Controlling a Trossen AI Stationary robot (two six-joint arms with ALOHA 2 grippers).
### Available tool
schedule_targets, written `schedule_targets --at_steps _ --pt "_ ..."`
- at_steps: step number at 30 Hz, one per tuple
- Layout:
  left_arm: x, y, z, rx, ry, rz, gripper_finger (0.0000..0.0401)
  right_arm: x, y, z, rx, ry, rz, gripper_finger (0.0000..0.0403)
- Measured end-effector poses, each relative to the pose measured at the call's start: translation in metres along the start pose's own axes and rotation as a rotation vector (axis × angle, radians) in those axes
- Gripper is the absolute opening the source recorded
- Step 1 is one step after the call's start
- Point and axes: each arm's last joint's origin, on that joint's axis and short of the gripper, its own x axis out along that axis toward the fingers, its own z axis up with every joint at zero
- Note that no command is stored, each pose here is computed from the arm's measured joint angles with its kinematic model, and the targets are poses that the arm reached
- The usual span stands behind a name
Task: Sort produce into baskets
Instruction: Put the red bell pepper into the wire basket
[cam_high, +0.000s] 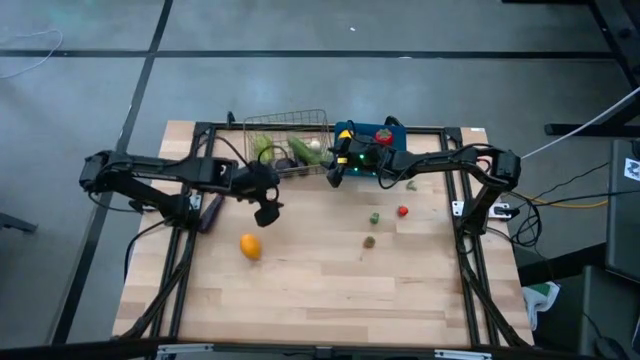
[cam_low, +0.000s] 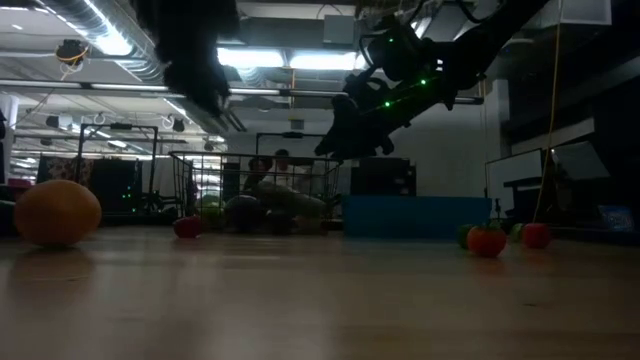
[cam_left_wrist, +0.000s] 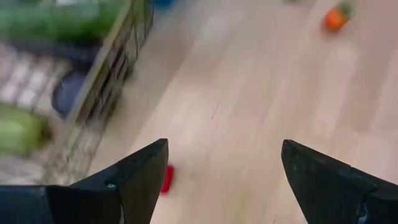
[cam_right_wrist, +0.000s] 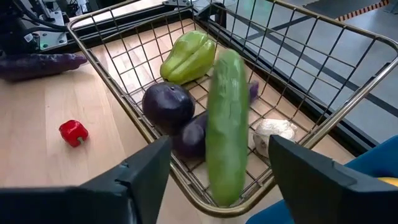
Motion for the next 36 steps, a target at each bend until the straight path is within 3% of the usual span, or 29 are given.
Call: schedule_targets --at_steps 11,31,36 --pt "0.040 0.017 -0.049 -0.084 0.112 0.159 0.0308 0.000 0.000 0.000 0.002 -0.002 0.000 0.0276" --pt "0.078 0.031 -0.089 -0.110 -0.043 0.192 0.0308 -0.001 0.001 0.002 0.002 -0.006 0.013 0.0276" --pt "0.083 0.033 -0.096 -0.120 -0.060 0.183 0.0308 -0.005 0.003 0.014 0.005 -0.036 0.045 0.0276"
